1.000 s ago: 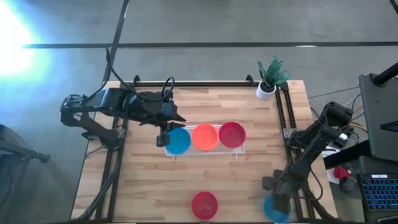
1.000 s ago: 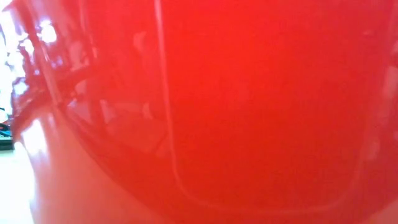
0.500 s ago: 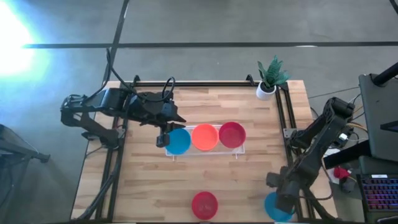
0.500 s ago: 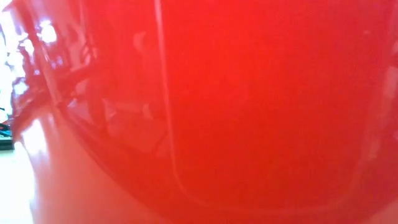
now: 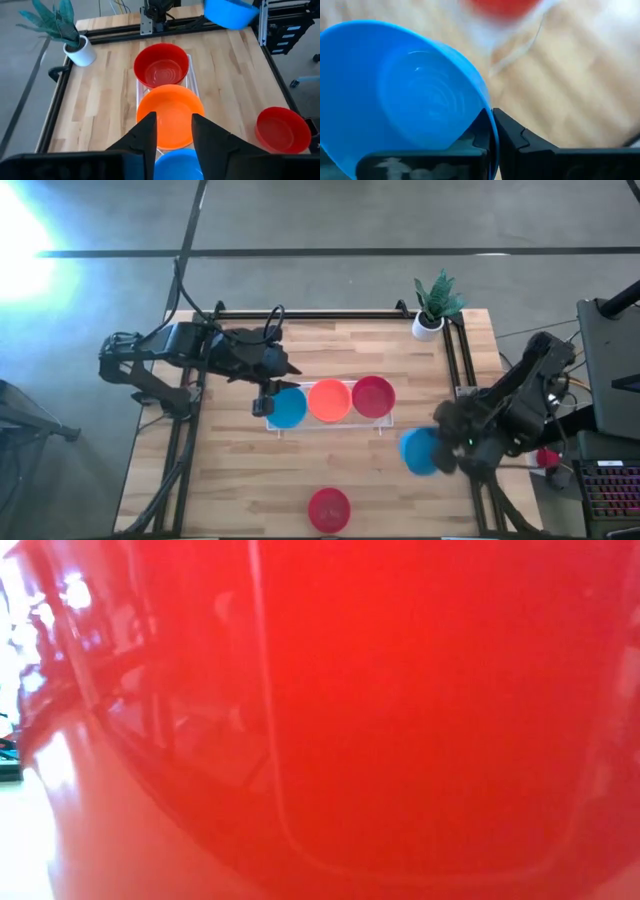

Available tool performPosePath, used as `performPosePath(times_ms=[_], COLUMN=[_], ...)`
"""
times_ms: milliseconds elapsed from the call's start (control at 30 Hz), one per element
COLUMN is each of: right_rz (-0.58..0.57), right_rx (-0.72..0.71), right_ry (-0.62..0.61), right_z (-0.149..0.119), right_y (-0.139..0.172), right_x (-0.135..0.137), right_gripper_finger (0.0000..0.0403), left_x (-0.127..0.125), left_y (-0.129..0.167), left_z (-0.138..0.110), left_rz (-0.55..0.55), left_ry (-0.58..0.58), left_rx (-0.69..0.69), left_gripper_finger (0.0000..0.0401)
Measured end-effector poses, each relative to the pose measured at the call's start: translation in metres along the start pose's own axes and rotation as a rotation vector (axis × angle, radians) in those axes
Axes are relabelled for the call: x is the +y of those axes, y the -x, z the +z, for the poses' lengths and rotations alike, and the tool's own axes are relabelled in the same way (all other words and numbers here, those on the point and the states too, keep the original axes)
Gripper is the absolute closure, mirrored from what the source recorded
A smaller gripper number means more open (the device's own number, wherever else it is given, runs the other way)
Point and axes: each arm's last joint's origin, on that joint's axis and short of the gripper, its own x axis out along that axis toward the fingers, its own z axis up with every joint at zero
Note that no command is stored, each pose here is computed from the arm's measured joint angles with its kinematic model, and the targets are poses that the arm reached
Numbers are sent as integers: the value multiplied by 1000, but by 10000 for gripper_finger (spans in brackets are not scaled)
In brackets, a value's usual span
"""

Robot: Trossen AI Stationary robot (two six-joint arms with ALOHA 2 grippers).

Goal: Pick & Place Mini bowls
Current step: Stack the blue bowl on the blue bowl on the shelf

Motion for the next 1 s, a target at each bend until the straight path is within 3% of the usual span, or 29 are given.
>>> performPosePath(times_ms=[167, 367, 833, 1000], right_rz=[-65, -201, -523, -554], right_rx=[-254, -446, -681, -721], right_ry=[10, -15, 20, 74], right_z=[41, 90, 181, 206], right_y=[15, 21, 1, -5], right_x=[-7, -18, -13, 2], right_gripper_finger=[395, 395, 395, 395], left_x=[0, 3, 5, 6], left_y=[0, 0, -17, -34], left_z=[5, 14, 29, 35], left_rz=[12, 102, 282, 378], left_ry=[-31, -35, -41, -36], left_rx=[-46, -137, -226, -243], left_gripper_finger=[276, 275, 275, 275])
